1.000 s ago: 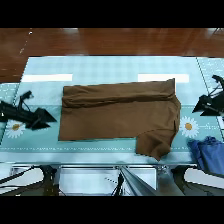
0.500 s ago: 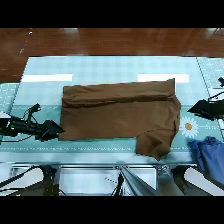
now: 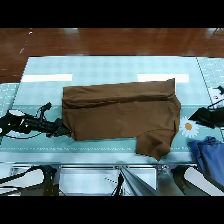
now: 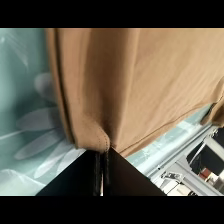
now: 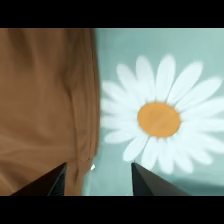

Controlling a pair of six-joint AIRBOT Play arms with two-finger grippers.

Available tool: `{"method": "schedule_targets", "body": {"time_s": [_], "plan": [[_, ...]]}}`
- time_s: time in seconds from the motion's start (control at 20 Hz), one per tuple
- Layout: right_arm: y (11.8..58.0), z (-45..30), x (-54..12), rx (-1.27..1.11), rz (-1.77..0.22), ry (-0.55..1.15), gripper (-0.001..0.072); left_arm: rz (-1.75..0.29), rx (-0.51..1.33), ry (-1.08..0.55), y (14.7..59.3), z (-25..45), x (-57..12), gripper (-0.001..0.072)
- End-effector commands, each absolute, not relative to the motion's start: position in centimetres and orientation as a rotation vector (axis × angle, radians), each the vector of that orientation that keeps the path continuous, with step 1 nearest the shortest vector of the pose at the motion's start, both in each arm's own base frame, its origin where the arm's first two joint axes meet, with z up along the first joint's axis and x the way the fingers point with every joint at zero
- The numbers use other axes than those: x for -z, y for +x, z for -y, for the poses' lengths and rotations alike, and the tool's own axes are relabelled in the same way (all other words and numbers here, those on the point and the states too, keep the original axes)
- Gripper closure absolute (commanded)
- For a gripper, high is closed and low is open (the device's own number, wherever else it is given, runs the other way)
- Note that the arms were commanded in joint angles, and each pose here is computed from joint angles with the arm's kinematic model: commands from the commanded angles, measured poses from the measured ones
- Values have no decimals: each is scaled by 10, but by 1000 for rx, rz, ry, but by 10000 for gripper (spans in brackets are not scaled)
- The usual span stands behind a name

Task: Fold the shirts.

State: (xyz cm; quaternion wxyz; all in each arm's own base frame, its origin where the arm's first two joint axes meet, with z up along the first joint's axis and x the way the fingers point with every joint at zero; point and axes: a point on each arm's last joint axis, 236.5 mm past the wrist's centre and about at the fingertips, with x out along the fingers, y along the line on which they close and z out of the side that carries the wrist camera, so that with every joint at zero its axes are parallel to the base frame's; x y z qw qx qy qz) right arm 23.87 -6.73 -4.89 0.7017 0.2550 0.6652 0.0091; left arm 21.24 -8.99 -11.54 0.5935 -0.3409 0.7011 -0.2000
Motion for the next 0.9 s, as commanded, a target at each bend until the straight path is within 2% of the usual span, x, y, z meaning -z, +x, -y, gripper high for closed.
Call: {"method": "schedule_targets", "body": {"time_s": [0.0,0.1,0.4,0.45,0.6,0.65,0.75,0.85], "plan": [[203,32,75,-96,-1580,668,215,-1634,510,-792,209,95,112,674],[196,23,92,-99,-1595,654,215,-1632,519,-786,209,95,112,674],[214,7,112,-49,-1513,683,217,-1633,525,-792,208,96,111,674],[212,2,116,-38,-1521,685,245,-1632,523,-790,209,96,111,675],[193,-7,124,-73,-1606,607,617,-1619,525,-776,212,94,112,675],[183,-3,123,-82,-1651,565,683,-1610,524,-772,215,93,110,675],[179,9,115,-96,-1680,488,684,-1570,528,-759,230,87,101,675],[210,7,88,-167,-1570,465,684,-1484,571,-741,256,86,72,675]]}}
